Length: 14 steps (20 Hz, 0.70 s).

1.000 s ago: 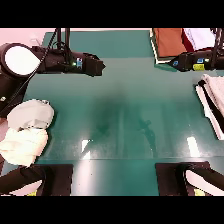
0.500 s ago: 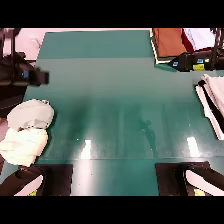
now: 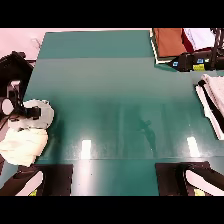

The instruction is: Fold the shirts.

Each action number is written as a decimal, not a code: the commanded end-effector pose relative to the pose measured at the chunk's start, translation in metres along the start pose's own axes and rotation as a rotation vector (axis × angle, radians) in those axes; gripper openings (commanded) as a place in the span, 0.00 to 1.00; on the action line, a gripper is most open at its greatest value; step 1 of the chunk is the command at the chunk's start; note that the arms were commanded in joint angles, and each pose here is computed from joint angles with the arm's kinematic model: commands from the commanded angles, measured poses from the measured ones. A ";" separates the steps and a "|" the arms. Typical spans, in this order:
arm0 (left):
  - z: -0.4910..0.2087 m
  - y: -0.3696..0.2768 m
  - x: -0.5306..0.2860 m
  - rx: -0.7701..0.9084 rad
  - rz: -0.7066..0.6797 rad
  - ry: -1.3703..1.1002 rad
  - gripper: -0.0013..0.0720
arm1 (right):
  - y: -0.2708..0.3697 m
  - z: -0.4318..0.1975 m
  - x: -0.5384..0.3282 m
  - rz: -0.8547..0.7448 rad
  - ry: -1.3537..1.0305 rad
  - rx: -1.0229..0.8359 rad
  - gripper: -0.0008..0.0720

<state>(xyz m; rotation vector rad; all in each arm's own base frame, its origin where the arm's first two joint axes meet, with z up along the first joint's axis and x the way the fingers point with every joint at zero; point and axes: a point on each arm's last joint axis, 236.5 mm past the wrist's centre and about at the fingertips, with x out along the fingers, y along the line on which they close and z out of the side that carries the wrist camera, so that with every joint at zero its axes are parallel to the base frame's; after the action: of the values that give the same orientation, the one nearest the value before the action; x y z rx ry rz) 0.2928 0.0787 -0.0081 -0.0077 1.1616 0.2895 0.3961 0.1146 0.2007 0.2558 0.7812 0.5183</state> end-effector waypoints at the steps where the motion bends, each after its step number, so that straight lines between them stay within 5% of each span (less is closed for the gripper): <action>1: -0.015 0.014 0.017 -0.044 0.020 0.011 0.67 | 0.001 0.000 0.000 0.001 -0.001 -0.001 0.04; 3: 0.000 0.015 0.002 -0.062 0.015 -0.006 0.06 | 0.001 0.001 0.000 0.000 -0.005 -0.001 0.04; 9: 0.146 -0.029 -0.198 -0.023 -0.245 -0.499 0.04 | 0.027 0.051 -0.039 0.004 -0.149 -0.081 0.04; 14: 0.161 -0.118 -0.363 0.197 -0.514 -0.800 0.04 | 0.064 0.110 -0.100 -0.008 -0.341 -0.197 0.04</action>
<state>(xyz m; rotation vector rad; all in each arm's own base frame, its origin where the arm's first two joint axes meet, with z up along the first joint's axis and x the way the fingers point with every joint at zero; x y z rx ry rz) 0.3580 -0.0302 0.2973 -0.0385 0.5058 -0.0780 0.3992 0.1143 0.3172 0.1837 0.5059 0.5298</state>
